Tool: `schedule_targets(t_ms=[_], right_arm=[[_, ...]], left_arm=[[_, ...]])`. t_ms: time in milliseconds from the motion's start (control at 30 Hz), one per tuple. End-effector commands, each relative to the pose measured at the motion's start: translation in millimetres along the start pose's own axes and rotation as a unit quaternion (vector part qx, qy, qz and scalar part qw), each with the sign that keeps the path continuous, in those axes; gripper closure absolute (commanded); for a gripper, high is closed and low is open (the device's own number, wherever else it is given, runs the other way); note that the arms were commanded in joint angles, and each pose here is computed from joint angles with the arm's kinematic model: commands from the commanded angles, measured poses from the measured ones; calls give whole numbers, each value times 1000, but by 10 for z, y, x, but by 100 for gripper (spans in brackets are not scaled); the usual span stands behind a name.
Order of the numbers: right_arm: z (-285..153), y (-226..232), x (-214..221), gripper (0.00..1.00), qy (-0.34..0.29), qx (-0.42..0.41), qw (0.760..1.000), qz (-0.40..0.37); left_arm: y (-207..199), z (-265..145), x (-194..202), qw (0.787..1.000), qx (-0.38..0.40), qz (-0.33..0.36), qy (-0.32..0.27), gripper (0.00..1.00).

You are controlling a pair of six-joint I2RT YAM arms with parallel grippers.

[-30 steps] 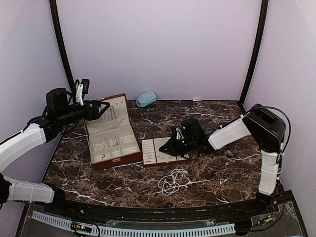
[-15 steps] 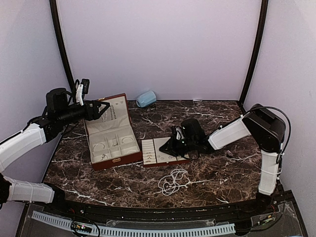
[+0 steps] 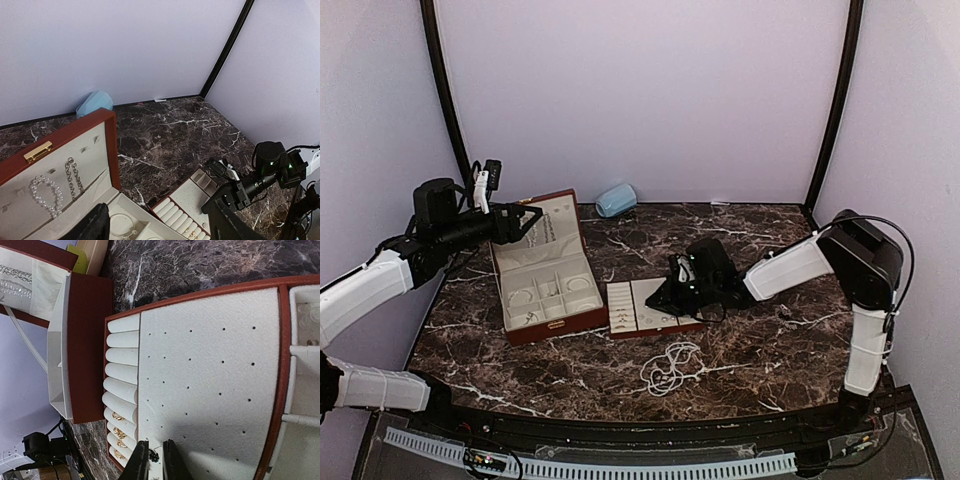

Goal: Organize the mixed jewelry
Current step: Insert the earring into the earring holder.

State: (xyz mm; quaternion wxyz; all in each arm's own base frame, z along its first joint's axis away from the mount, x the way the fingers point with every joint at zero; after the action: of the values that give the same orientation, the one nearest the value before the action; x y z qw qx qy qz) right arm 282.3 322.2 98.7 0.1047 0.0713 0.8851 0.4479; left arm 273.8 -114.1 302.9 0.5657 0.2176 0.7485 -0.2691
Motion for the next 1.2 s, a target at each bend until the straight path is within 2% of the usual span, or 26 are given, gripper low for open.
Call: schedule_targets(t_ms=[0, 567, 1167], right_arm=[[-48, 29, -19, 87, -9, 27, 1000, -15], [22, 48, 49, 87, -12, 146, 986, -76], [167, 121, 190, 88, 4, 203, 969, -138]], left_arm=[[-28, -67, -25, 1000, 7, 3, -12, 29], [-34, -77, -32, 1000, 7, 2, -14, 29], [-40, -105, -41, 1000, 3, 6, -18, 29]])
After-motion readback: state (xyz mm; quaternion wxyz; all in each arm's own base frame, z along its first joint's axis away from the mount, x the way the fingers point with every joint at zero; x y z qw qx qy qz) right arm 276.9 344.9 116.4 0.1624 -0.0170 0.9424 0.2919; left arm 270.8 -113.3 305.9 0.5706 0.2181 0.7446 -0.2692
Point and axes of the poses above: each gripper's point midway between its finger pads, its own z axis out along the fingers, its own y axis along the line the jaws close on, x = y × z, the point moved 9 cm from there along -z, back along the fingers, and after that the axes turned 11 degrees about z, right-handed, at the moved point
